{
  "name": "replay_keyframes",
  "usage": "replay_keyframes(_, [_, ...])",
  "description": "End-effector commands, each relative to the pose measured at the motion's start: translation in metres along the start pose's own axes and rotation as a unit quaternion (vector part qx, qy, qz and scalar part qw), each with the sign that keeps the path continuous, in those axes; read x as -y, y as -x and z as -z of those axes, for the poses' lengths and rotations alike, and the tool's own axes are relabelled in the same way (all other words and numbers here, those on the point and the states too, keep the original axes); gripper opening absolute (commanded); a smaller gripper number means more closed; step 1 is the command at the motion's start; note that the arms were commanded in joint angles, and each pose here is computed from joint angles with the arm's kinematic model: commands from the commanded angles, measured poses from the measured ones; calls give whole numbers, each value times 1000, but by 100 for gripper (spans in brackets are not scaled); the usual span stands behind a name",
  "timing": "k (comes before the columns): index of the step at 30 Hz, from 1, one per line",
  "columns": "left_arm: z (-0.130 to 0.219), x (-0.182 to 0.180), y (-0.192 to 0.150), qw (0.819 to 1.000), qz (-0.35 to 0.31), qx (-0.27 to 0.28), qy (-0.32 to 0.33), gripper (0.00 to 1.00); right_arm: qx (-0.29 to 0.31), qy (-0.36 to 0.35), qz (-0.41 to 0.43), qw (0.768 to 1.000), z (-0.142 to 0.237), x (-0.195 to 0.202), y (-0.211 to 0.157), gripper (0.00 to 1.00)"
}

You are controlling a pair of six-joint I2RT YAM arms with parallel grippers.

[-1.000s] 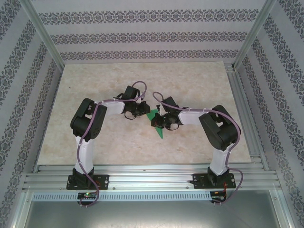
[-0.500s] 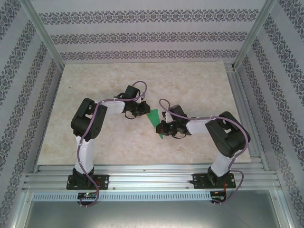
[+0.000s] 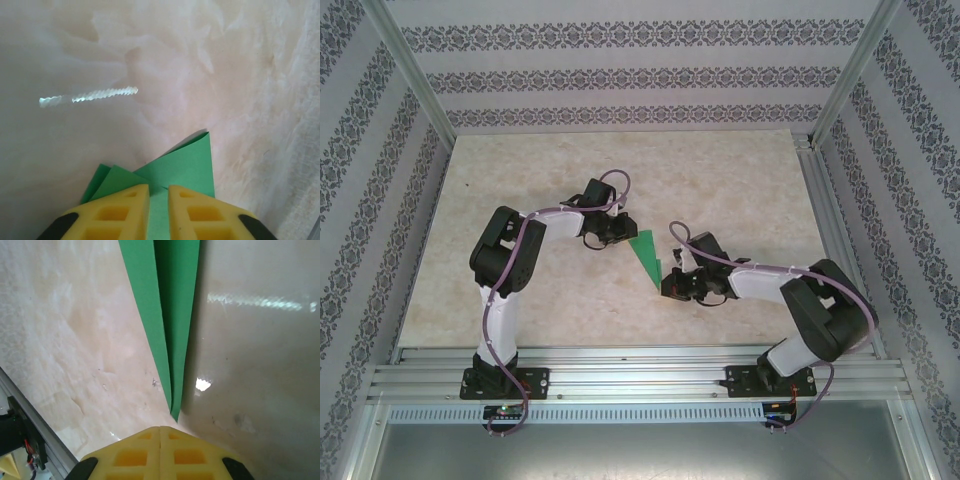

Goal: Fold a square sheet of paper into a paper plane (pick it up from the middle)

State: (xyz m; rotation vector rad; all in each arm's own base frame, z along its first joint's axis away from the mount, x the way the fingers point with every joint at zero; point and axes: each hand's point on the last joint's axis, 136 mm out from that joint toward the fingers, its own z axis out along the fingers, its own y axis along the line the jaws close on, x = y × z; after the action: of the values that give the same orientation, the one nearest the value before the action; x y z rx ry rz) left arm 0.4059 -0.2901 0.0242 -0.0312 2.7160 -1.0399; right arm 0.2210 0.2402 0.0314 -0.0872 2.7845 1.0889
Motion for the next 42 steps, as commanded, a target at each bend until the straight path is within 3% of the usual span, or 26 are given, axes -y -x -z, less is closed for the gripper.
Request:
replay_keyframes(1, [-1,-28,0,997,-8,8,77,27,74,-45,11,996,30,-1,34,17])
replay_keyframes(6, [24,2,9,993,-46,40,105,45,182,-98,2,978,71,9,71,39])
replay_keyframes(11, [51,16,5,973,-86,80,199,63,267,-175,-20,948,107,34,91,62])
replay_keyframes(17, [53,34,-16,949,-127,94,274,72,317,-203,-46,925,128,55,97,83])
replay_keyframes(20, [48,43,-25,937,-149,96,300,74,324,-205,-54,922,133,64,95,86])
replay_keyframes(27, [26,42,-35,921,-166,68,346,66,326,-199,-66,922,137,74,88,87])
replay_keyframes(34, [16,35,-46,921,-158,38,354,57,330,-190,-67,922,141,76,82,87])
replay_keyframes(42, [27,38,-48,926,-140,51,347,41,327,-187,-65,924,143,76,77,87])
